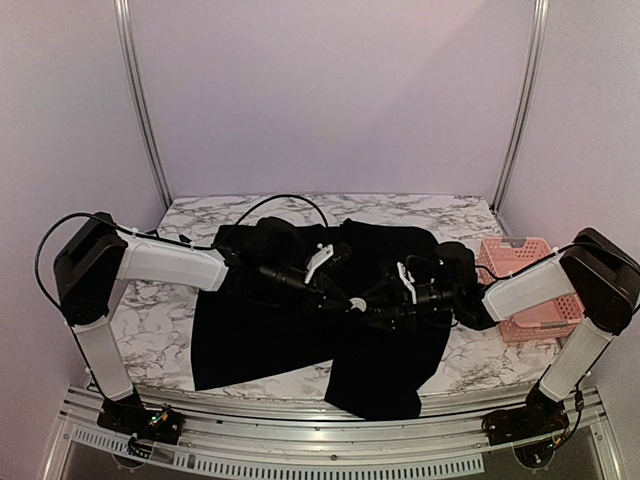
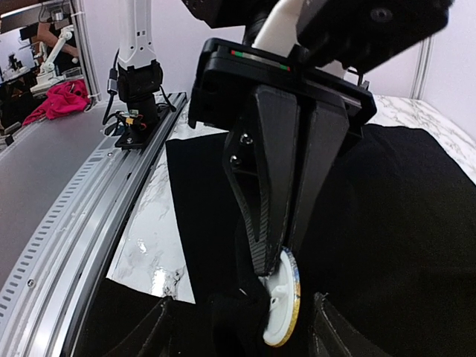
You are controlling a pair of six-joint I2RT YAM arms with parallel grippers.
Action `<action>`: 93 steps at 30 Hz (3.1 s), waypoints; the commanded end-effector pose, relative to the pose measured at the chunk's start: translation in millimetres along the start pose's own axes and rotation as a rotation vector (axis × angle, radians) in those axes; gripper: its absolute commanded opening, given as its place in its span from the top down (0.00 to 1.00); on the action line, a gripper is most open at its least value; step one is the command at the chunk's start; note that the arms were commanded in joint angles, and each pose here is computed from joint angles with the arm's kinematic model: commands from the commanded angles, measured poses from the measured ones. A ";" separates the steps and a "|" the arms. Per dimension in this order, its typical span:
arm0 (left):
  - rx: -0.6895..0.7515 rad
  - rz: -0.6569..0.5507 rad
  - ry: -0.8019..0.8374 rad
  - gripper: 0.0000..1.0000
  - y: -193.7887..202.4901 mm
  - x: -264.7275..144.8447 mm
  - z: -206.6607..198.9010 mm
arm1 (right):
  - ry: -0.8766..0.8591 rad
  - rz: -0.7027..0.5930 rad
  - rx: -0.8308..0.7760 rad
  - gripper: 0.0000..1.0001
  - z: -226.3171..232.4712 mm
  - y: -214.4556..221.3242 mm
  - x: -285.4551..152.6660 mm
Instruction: Pin the brooch onto the clothing
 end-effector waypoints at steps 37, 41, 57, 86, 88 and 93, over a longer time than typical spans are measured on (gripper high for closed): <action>0.113 -0.121 -0.009 1.00 -13.6 0.5 -1.6 | 0.049 -0.050 0.133 0.86 -30.9 4.6 1.0; 0.166 -0.118 -0.004 1.00 -13.3 2.8 -5.3 | 0.046 -0.061 0.183 0.90 -36.6 3.9 -0.8; 0.332 -0.090 -0.031 1.00 -11.5 4.4 -19.9 | 0.099 -0.059 0.285 0.93 -51.3 8.4 -8.0; 0.335 -0.076 -0.052 1.00 -5.3 3.6 -19.1 | 0.155 -0.090 0.277 0.84 -43.5 12.3 -22.5; 0.338 -0.078 -0.048 1.00 -5.5 3.9 -19.5 | 0.155 -0.089 0.270 0.84 -44.8 10.7 -22.0; 0.324 -0.098 -0.052 1.00 -9.0 5.0 -18.6 | 0.094 -0.101 0.224 0.79 -40.3 8.1 -20.6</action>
Point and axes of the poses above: each gripper's point midway between its finger pads, its own x axis out along the fingers, its own z axis along the line the jaws close on, y = z × x, the point moved 9 cm from there along -x, back along the fingers
